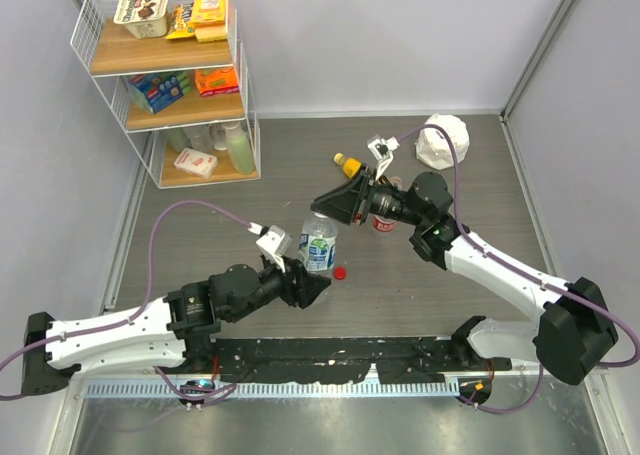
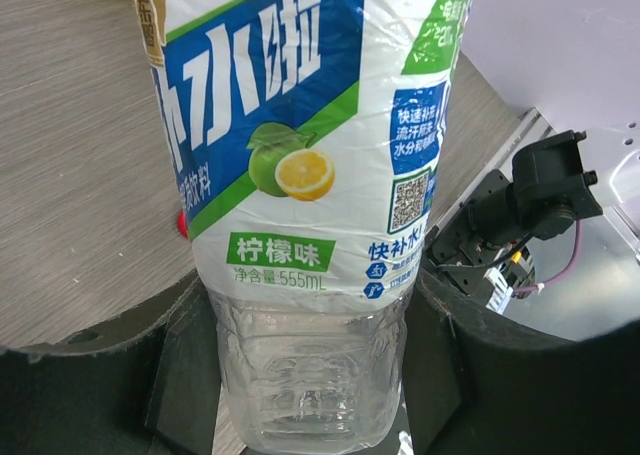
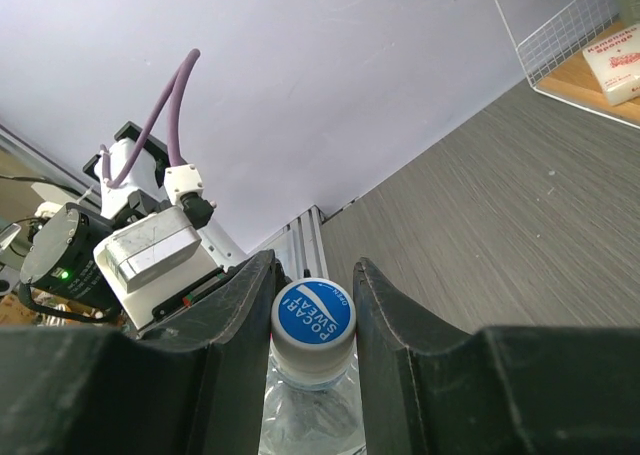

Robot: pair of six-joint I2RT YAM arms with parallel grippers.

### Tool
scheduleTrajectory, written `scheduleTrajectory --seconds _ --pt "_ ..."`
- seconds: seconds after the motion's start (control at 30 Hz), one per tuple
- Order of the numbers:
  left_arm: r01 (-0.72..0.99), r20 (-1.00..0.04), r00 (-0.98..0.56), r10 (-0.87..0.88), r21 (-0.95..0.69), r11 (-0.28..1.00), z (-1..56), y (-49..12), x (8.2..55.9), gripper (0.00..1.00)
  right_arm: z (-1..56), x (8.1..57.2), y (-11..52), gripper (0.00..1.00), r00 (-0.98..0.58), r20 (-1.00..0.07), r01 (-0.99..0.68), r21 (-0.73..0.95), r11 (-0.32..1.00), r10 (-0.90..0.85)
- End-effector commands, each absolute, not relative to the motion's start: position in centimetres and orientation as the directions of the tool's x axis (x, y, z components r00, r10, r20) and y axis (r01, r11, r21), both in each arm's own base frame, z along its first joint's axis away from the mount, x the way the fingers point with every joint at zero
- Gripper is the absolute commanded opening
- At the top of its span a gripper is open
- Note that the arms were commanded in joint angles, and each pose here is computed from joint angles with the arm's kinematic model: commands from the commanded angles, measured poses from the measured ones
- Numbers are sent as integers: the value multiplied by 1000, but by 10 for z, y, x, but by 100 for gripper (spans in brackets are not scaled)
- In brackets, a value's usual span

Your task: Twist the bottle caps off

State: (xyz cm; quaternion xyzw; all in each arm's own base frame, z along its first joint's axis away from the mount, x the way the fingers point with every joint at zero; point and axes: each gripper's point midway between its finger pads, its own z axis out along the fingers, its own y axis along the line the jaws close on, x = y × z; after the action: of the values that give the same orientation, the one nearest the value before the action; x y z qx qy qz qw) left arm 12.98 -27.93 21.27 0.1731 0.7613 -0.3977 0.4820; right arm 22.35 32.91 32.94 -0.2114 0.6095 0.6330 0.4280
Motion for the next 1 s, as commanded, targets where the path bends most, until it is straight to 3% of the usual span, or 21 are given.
scheduleTrajectory --seconds 0.0,0.13,0.17,0.2,0.27,0.33,0.4,0.8,0.97 --pt "660 -869 -483 -105 -440 609 207 -278 123 0 363 224 320 2 -448 -819 -842 521 139 357" --pt "643 -865 -494 -91 -434 631 198 -276 125 0 364 236 316 26 -446 -811 -816 542 201 378" --pt "637 -863 -498 -82 -429 640 194 -276 126 0 364 240 315 38 -440 -810 -809 545 222 387" --pt "632 -863 -500 -80 -426 647 193 -276 127 0 364 241 314 43 -438 -812 -806 545 233 385" --pt "622 -858 -509 -64 -419 662 187 -276 128 0 364 246 313 62 -441 -809 -791 555 258 389" --pt "611 -857 -514 -48 -405 680 181 -276 130 0 362 252 311 85 -445 -804 -769 568 292 393" --pt "598 -855 -517 -31 -387 702 175 -275 132 0 357 261 307 92 -447 -797 -733 587 344 406" --pt "413 -854 -519 29 -220 884 151 -254 164 0 315 307 290 94 -518 -756 -453 640 621 401" --pt "344 -853 -517 68 -135 929 145 -247 174 0 297 310 295 94 -547 -731 -374 650 661 409"
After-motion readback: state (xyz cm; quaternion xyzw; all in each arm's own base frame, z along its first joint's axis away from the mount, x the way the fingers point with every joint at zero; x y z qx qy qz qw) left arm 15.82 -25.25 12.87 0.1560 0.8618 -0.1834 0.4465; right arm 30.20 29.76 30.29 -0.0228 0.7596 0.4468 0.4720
